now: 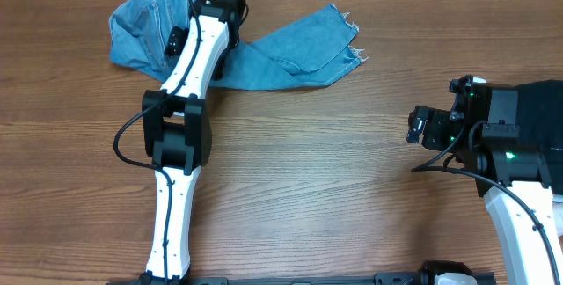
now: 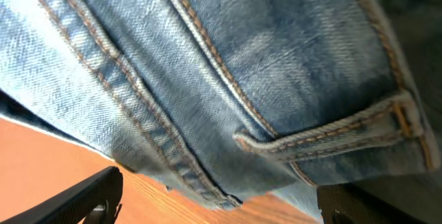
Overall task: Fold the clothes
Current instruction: 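Reach the right gripper to the jeans leg hem and grasp it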
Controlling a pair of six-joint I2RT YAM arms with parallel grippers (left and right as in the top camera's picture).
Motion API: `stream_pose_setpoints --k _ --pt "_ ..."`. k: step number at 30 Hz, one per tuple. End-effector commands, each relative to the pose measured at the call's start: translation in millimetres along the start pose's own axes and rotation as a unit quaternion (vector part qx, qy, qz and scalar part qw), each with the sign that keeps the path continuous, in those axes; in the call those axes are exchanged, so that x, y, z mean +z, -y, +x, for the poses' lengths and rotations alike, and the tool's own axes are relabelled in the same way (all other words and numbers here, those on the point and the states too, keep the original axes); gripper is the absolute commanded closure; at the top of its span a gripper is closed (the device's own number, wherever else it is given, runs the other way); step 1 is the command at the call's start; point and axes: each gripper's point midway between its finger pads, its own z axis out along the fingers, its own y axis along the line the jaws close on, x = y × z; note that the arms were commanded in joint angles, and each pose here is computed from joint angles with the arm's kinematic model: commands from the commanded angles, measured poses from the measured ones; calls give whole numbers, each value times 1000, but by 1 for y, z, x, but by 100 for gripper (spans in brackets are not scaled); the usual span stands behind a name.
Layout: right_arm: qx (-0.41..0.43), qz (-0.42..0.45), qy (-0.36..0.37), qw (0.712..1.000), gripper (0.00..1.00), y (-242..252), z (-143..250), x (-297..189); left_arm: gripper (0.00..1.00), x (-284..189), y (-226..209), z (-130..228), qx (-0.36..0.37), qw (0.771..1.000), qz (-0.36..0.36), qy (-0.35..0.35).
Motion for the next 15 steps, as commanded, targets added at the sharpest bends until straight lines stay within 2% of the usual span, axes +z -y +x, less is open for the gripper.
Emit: stream_pose_setpoints --k 1,3,4,12,15 --pt "0 -1 13 1000 0 0 -9 -4 36 8 -10 -4 -27 999 -38 6" --pt "0 -1 13 1000 0 0 -9 -4 89 7 -17 -6 -31 998 -59 10" --pt "0 -1 13 1000 0 0 -9 -4 96 6 -21 -5 -38 997 -66 10" --pt "0 -1 13 1000 0 0 -9 -4 96 -48 -80 -6 -110 990 -70 56" --pt "0 -1 13 1000 0 0 -9 -4 96 -72 -122 2 -166 981 -68 77"
